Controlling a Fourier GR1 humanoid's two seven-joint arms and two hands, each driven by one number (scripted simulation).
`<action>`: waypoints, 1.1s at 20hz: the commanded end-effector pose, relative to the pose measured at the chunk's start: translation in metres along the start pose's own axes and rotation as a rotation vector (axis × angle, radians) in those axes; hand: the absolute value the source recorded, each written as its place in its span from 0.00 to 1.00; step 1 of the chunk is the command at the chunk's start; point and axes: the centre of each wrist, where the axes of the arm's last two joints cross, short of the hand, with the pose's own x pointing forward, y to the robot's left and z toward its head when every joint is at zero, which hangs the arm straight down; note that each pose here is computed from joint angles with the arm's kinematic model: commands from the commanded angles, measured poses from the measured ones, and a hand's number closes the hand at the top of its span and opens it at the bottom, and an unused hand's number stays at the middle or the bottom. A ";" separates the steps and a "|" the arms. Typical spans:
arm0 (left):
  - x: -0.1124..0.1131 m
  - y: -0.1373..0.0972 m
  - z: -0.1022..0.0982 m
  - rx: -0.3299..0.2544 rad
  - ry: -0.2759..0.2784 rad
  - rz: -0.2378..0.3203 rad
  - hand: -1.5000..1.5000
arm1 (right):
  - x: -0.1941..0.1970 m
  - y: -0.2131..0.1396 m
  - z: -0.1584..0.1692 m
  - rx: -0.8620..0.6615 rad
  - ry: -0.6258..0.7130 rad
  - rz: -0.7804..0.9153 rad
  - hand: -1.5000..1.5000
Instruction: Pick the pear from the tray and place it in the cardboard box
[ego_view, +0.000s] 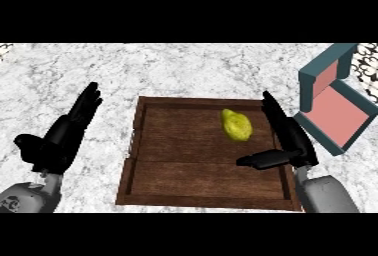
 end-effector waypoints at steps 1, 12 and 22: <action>0.002 -0.036 -0.008 -0.151 -0.034 -0.053 0.50 | -0.018 -0.002 0.019 0.070 0.073 0.310 0.00; -0.032 -0.041 -0.008 -0.183 -0.039 -0.049 0.50 | 0.106 -0.086 0.031 0.115 -0.004 0.603 0.00; -0.012 -0.041 -0.028 -0.216 -0.038 -0.047 0.50 | 0.139 -0.097 0.008 0.399 0.167 0.476 0.00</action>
